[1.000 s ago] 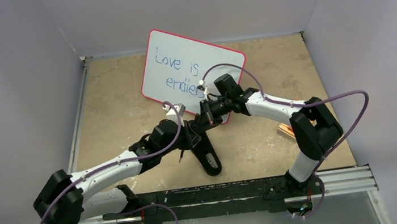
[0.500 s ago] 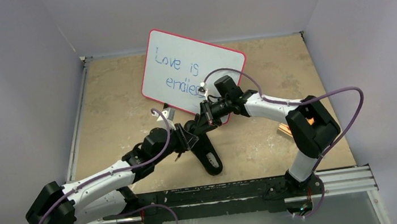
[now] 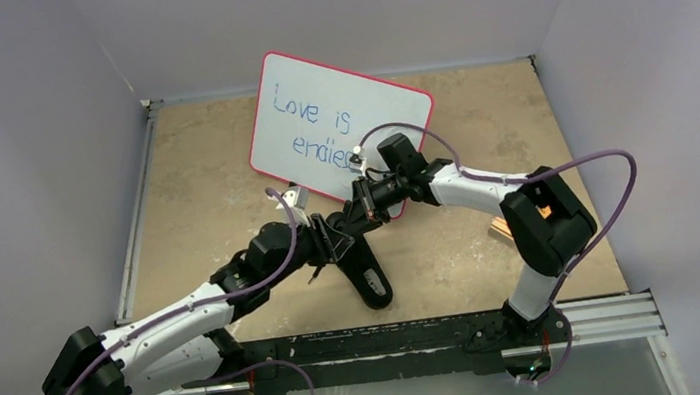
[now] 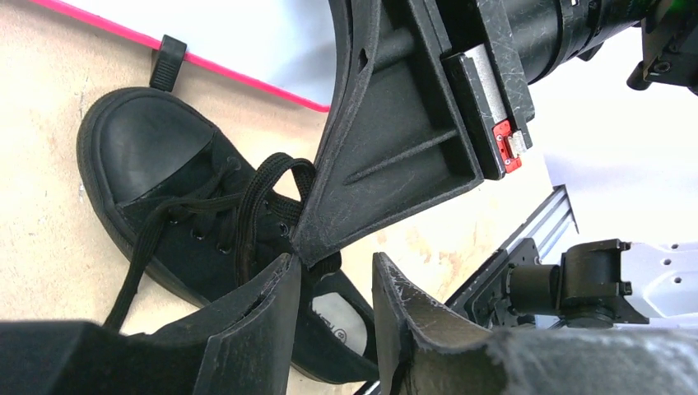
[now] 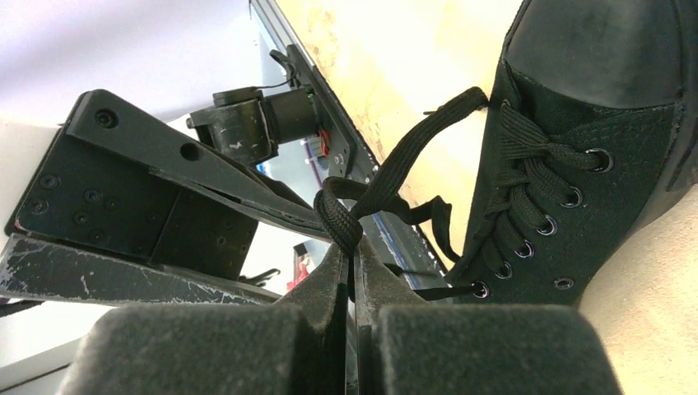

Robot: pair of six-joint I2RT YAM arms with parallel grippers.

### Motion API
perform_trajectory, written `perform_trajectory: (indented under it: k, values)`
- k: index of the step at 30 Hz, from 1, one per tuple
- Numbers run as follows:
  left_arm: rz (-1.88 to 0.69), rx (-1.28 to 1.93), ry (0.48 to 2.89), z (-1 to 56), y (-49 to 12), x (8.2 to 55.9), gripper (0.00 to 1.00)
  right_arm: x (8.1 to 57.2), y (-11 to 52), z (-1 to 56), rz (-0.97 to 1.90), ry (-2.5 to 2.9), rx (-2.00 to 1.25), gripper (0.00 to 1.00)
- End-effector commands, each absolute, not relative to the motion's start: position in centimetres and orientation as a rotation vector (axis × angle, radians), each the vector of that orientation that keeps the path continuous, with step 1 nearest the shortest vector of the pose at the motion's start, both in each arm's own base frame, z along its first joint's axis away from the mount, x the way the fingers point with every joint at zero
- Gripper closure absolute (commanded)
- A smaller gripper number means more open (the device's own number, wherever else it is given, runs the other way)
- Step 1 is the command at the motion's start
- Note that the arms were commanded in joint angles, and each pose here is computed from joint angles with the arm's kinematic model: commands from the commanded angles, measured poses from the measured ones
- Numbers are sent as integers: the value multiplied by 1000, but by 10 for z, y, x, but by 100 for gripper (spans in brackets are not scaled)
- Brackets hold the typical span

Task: Tie the shoes

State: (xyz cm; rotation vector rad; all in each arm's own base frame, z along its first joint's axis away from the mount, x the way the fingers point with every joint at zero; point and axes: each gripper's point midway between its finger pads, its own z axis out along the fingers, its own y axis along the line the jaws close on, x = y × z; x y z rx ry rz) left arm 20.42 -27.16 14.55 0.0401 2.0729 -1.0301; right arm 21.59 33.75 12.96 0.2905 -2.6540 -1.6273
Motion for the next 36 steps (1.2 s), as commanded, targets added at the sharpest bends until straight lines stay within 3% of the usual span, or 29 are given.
perform_trajectory:
  k: [1, 6, 17, 25, 27, 32, 36]
  values:
    - [-1077, 108, 1966, 184, -286, 214, 63, 225, 345, 147, -1720, -2632, 323, 100]
    - [-1101, 84, 1977, 177, -290, 216, 63, 225, 346, 148, -1714, -2625, 333, 100]
    - [-1122, 173, 1995, 170, -305, 215, 76, 228, 347, 150, -1720, -2633, 326, 100]
    - [-1154, 197, 1984, 173, -311, 214, 79, 227, 346, 150, -1722, -2635, 331, 100]
    - [-1158, 199, 1985, 173, -312, 213, 79, 227, 346, 150, -1723, -2638, 331, 100]
    - [-1152, 180, 2008, 165, -309, 211, 68, 230, 348, 154, -1742, -2638, 334, 100]
    - [-1158, 169, 1966, 173, -310, 216, 69, 230, 348, 154, -1744, -2639, 331, 100]
